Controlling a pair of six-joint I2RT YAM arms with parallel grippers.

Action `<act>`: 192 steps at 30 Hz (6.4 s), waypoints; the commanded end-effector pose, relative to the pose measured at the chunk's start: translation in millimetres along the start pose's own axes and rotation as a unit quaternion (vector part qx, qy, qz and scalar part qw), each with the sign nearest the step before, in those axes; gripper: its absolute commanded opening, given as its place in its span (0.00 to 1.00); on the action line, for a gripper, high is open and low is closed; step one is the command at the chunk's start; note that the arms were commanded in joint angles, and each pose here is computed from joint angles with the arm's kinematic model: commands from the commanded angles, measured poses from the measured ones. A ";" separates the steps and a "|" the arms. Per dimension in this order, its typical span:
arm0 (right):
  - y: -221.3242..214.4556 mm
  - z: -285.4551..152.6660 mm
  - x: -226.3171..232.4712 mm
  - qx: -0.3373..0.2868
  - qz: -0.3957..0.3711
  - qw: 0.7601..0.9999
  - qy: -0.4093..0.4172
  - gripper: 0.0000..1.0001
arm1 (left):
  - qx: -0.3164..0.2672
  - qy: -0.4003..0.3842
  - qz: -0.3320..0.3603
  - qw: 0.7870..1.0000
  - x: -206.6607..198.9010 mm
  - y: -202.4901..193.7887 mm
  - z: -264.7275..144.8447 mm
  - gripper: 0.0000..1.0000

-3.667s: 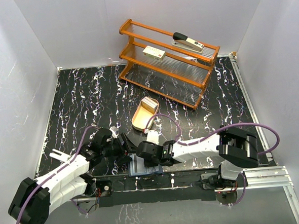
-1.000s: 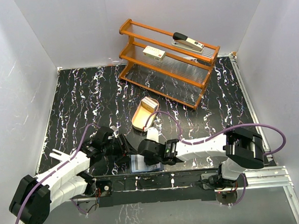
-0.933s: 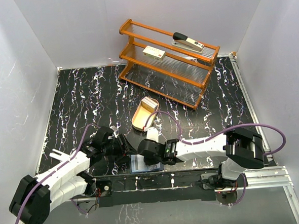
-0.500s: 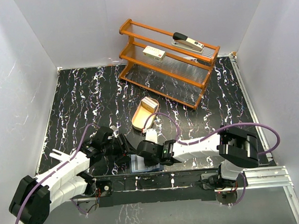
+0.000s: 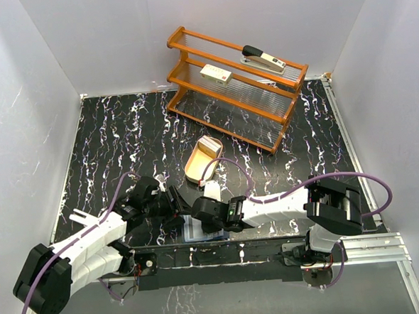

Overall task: Put the credit cards into the card holder
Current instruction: Turn over the card slot in the card holder, then move the card holder to the center of the board, then pick up the credit card from the storage box.

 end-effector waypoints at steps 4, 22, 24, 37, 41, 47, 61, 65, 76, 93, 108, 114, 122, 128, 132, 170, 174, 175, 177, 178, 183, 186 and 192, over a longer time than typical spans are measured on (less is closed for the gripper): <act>-3.4 3.3 -4.0 0.000 0.005 1.000 -0.006 0.00 | 0.021 -0.014 0.014 1.000 1.5 -3.3 4.5 0.61; -3.7 5.3 -3.5 0.001 0.005 1.000 -0.007 0.00 | 0.031 -0.018 0.008 0.999 8.7 -4.6 11.4 0.61; -3.9 5.8 -3.4 0.001 0.005 1.000 -0.007 0.00 | 0.035 -0.026 0.004 0.999 6.1 -5.7 10.5 0.60; 5.7 2.7 2.0 -0.017 -0.003 1.000 0.002 0.05 | 0.042 -0.055 0.002 0.998 -4.5 -9.1 4.0 0.27; 7.1 1.1 2.1 -0.021 -0.003 1.000 0.004 0.06 | 0.045 -0.053 0.004 0.998 -4.4 -9.6 6.6 0.25; 10.7 -3.5 3.4 -0.028 -0.002 1.000 0.008 0.10 | 0.036 -0.036 0.021 0.998 -6.0 -8.1 7.4 0.08; 47.5 -72.4 -7.5 -0.091 0.018 0.996 0.011 0.32 | -0.026 0.088 0.118 0.989 -21.2 16.9 -10.3 0.00; 50.2 -82.8 -17.3 -0.108 0.029 0.994 0.005 0.32 | -0.040 0.115 0.138 0.983 -28.9 23.7 -16.2 0.00; 54.7 -99.3 -33.9 -0.137 0.051 0.989 -0.004 0.34 | -0.031 0.133 0.130 0.982 -31.9 24.5 -7.4 0.03; 60.2 -111.2 -41.1 -0.157 0.062 0.986 -0.007 0.39 | 0.021 0.039 0.100 0.994 -63.7 -6.1 7.0 0.41; 76.8 -104.5 -32.0 -0.158 0.027 0.987 -0.007 0.41 | -0.065 0.140 0.073 0.985 -28.0 16.8 -15.9 0.49; 113.7 -92.9 -49.2 -0.168 -0.031 0.984 -0.045 0.43 | -0.090 0.157 0.040 0.983 -8.2 27.6 -27.6 0.53; 169.7 -71.9 -79.1 -0.154 -0.110 0.973 -0.131 0.45 | -0.106 0.194 0.027 0.975 16.3 32.4 -26.9 0.58; 208.9 -49.3 -92.8 -0.156 -0.160 0.962 -0.155 0.49 | -0.113 0.211 0.023 0.971 27.9 36.4 -18.1 0.60; 227.6 -26.1 -99.2 -0.134 -0.207 0.954 -0.170 0.51 | -0.089 0.202 0.035 0.975 31.0 35.1 -7.6 0.60; 257.1 51.8 -143.4 -0.076 -0.313 0.893 -0.314 0.44 | -0.073 0.067 0.076 0.992 -3.6 24.5 -18.8 0.60; 261.6 48.0 -142.1 -0.083 -0.312 0.893 -0.314 0.41 | -0.072 0.070 0.076 0.992 -1.3 24.2 -18.1 0.61; 262.5 47.4 -142.2 -0.084 -0.313 0.892 -0.314 0.39 | -0.072 0.070 0.076 0.992 -0.7 23.9 -17.7 0.61; 264.3 46.9 -141.5 -0.086 -0.313 0.892 -0.314 0.37 | -0.071 0.070 0.075 0.992 0.0 23.7 -17.3 0.61; 265.1 46.8 -141.1 -0.087 -0.313 0.892 -0.313 0.35 | -0.071 0.070 0.075 0.992 0.1 23.5 -17.2 0.61; 265.0 48.2 -140.2 -0.087 -0.314 0.894 -0.309 0.28 | -0.071 0.071 0.075 0.992 0.3 23.6 -17.1 0.61; 264.7 48.0 -140.7 -0.086 -0.313 0.894 -0.308 0.20 | -0.071 0.072 0.073 0.992 0.9 23.7 -17.1 0.61; 265.7 43.4 -139.3 -0.089 -0.310 0.897 -0.304 0.12 | -0.066 0.065 0.074 0.993 -2.0 22.6 -17.5 0.61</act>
Point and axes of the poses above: each gripper's point midway between its finger pads, its own z axis out along the fingers, its own x axis along the line the jaws close on, y = z × x, the point moved 6 cm from there along -z, back along the fingers, and after that the axes turned 14 degrees about -z, right-handed, at the moved point
